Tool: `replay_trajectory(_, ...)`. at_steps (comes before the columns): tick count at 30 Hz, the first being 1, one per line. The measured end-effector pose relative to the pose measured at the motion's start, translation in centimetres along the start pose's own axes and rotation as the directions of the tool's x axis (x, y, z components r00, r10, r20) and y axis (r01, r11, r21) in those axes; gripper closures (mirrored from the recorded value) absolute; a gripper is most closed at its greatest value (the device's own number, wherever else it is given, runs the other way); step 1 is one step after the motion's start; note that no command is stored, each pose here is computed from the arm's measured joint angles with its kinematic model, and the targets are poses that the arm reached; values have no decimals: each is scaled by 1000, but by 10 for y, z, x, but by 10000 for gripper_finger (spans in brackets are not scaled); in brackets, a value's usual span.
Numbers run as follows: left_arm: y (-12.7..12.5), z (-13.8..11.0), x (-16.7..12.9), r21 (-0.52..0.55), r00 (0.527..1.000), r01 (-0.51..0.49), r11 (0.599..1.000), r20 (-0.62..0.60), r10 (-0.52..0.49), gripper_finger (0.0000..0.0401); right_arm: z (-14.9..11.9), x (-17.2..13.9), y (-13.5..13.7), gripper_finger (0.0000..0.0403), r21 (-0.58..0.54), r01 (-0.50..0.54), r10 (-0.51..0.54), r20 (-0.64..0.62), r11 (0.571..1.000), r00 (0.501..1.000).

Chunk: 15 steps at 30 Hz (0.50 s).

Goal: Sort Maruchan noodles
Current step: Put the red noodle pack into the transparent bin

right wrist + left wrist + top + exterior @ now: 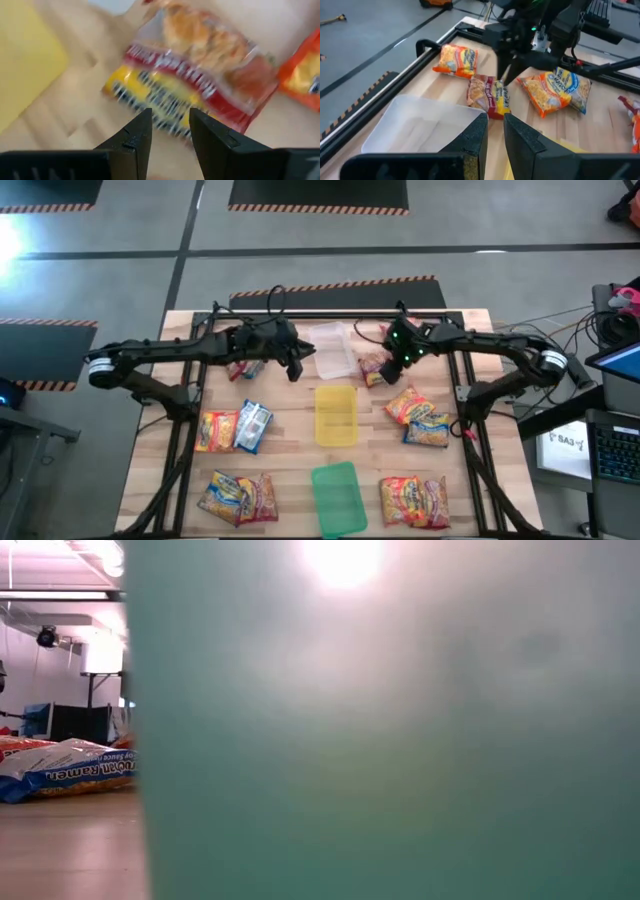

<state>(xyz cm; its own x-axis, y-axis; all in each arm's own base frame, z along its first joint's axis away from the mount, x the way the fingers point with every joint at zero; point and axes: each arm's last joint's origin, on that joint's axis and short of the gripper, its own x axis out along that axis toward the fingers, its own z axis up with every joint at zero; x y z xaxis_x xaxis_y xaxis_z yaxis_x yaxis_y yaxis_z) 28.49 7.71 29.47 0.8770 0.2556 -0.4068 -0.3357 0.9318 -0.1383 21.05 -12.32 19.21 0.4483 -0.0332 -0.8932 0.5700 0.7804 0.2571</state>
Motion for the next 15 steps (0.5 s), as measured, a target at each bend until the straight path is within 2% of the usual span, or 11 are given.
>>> replay_trajectory(4, -2, -1, 5, 15, 1000, 8, 1000, 8, -8, 356, -6, -17, 14, 287, -41, -26, 27, 30, 999, 999)
replay_trajectory(7, -5, -4, 13, 34, 1000, 18, 999, 15, -19, 356, -4, -29, 18, 285, -56, -27, 33, 120, 998, 992)
replay_trajectory(11, -9, -12, 30, 32, 999, 32, 999, 1, -32, 356, 5, -31, 17, 283, -19, 91, -84, 241, 996, 967)
replay_trajectory(15, -16, -17, 45, 30, 998, 55, 998, 23, -55, 356, 9, -13, 12, 282, -45, 157, -145, 198, 987, 969)
